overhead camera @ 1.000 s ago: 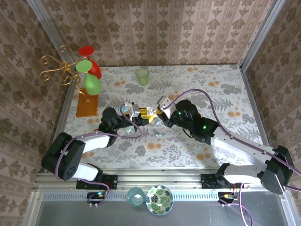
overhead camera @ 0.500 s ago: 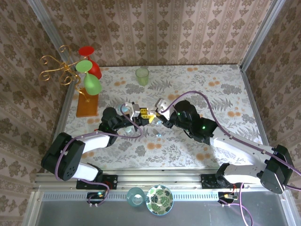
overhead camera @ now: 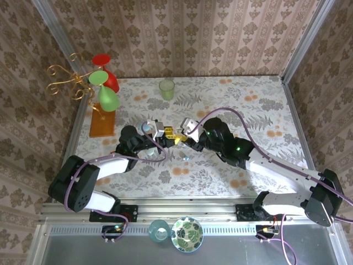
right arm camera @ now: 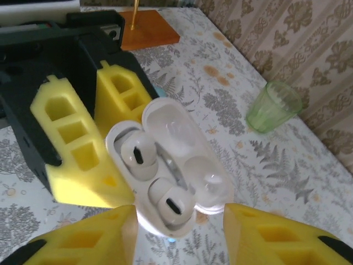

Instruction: Insert the wireless bluetooth earbuds into the charging case

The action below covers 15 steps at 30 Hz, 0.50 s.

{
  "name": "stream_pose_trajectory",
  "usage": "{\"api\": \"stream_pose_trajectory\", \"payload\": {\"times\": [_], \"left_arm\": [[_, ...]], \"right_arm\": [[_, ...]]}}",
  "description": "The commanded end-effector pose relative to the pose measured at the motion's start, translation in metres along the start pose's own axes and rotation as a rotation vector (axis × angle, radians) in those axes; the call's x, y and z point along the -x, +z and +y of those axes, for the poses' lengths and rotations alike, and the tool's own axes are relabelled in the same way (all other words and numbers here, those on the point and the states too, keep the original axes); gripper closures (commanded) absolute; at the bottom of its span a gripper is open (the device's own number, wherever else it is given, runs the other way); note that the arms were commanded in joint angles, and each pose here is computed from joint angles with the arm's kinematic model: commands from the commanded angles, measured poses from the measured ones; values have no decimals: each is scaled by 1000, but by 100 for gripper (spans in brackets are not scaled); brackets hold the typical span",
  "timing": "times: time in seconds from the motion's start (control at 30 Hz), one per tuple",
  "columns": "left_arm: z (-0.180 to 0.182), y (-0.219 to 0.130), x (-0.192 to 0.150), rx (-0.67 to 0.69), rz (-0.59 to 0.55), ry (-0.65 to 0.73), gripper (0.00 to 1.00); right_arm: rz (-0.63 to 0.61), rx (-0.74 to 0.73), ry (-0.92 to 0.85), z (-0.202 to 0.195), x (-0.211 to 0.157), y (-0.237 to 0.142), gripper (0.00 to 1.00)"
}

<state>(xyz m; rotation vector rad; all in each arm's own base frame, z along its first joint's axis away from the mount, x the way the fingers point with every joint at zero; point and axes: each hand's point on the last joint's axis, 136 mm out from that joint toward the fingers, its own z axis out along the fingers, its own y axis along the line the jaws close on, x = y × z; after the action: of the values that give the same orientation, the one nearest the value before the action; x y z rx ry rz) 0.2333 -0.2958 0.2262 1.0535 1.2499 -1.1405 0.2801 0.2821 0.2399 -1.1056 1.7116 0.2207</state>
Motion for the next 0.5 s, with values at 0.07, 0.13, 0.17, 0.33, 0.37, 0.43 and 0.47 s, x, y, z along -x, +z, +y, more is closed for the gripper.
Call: {"api": "stream_pose_trajectory", "payload": {"times": [0.07, 0.13, 0.17, 0.33, 0.37, 0.43, 0.47], "left_arm": [[0, 1, 24, -12, -57, 63, 100], [0, 1, 23, -14, -56, 68, 100], [0, 1, 22, -19, -54, 71, 100], [-6, 1, 20, -53, -51, 117, 100], [-6, 1, 19, -55, -52, 121, 100], [-8, 0, 19, -61, -52, 128, 100], [-8, 0, 19, -61, -52, 129, 100]], "right_arm": [[-55, -4, 29, -8, 11, -23, 43], [-102, 1, 93, -14, 16, -30, 40], [-132, 3, 149, -18, 19, -34, 38], [-178, -16, 543, -51, 32, -38, 33], [-155, -7, 632, -55, 32, -36, 33], [-102, 33, 736, -56, 31, -30, 33], [-78, 67, 758, -52, 32, -26, 32]]}}
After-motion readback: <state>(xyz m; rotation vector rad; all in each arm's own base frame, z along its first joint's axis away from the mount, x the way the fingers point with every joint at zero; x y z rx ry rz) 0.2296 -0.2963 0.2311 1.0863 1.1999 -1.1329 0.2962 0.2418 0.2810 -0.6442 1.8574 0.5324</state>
